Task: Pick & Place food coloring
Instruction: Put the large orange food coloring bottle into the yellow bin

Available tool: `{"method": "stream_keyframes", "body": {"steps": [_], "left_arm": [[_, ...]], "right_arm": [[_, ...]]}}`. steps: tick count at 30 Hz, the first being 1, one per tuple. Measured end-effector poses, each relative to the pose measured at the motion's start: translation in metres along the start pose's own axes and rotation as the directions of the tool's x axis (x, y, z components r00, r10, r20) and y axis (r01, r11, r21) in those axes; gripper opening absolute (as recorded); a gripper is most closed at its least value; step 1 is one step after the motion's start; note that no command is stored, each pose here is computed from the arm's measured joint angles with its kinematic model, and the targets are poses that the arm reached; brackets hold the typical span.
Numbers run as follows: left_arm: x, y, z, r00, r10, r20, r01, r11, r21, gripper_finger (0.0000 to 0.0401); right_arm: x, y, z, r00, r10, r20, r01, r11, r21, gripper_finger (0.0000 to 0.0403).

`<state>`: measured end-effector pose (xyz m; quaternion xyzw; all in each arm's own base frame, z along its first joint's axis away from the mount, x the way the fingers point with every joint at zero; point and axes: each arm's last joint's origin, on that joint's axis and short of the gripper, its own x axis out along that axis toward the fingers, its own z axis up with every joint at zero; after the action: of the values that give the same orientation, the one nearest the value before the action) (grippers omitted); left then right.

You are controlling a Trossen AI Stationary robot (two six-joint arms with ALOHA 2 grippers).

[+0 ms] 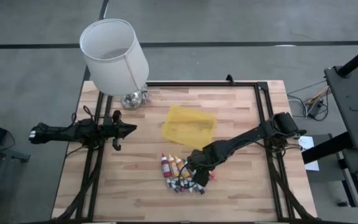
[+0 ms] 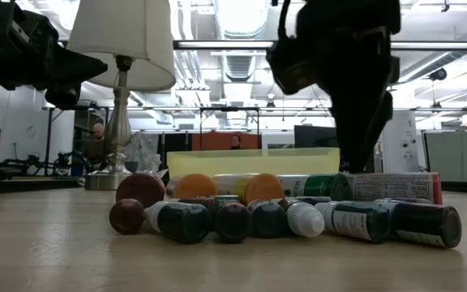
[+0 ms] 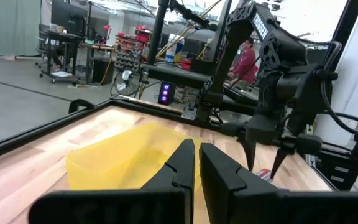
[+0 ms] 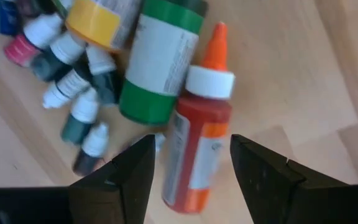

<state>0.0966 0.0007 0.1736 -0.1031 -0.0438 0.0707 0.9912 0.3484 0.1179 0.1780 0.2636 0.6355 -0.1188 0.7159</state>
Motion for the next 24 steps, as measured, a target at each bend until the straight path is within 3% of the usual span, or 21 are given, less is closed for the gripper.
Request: {"method": "stream_keyframes", "body": {"steps": [24], "left_arm": [[0.000, 0.000, 0.000, 1.000, 0.000, 0.000, 0.000, 1.000, 0.000, 0.0000]], "right_arm": [[0.036, -0.017, -0.008, 1.000, -0.018, -0.009, 0.018, 1.000, 0.025, 0.0201]]}}
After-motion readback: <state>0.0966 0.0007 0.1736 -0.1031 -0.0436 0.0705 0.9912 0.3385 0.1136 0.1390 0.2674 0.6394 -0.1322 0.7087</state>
